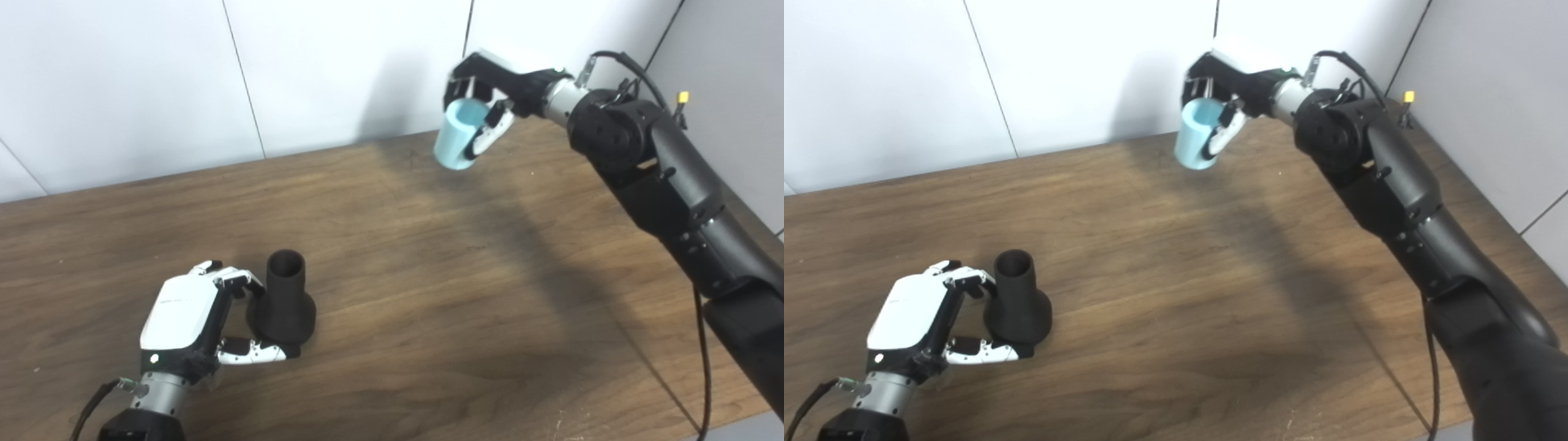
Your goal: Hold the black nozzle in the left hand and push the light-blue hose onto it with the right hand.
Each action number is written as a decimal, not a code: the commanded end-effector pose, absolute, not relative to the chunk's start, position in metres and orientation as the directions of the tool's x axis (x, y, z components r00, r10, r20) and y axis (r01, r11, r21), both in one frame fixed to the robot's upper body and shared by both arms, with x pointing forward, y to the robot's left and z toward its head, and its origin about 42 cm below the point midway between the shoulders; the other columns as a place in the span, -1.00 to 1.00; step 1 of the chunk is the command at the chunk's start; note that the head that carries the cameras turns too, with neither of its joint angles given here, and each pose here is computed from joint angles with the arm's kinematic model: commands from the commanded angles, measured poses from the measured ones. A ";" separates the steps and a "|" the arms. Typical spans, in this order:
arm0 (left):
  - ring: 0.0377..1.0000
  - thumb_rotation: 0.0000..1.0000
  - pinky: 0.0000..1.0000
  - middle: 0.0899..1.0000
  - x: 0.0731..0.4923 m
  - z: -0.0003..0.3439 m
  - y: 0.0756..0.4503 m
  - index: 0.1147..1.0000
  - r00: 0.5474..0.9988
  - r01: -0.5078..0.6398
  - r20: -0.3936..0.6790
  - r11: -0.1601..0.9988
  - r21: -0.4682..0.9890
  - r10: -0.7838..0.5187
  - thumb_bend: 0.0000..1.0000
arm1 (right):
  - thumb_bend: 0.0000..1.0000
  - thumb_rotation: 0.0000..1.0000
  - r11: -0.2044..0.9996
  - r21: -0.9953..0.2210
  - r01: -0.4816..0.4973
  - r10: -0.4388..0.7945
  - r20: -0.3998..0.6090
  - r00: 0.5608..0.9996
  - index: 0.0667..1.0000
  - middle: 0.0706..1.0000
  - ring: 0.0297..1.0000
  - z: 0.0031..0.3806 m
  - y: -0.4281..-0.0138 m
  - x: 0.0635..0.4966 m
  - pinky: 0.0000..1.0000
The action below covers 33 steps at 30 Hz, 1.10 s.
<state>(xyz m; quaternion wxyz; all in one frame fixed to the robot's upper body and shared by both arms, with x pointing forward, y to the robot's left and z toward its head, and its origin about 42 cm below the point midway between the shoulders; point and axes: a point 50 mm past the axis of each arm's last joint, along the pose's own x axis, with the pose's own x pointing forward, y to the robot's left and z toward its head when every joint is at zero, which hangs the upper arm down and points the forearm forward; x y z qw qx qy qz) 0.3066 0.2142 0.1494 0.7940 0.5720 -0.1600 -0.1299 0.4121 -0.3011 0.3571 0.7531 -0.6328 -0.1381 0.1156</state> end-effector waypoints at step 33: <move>0.41 -0.91 0.80 0.25 0.302 0.143 0.180 -0.16 0.920 0.083 0.027 0.261 0.962 -0.392 0.04 | 0.04 -1.00 0.300 -0.954 0.002 0.728 0.231 0.645 -0.10 -0.10 -0.17 0.414 -0.206 0.324 -0.49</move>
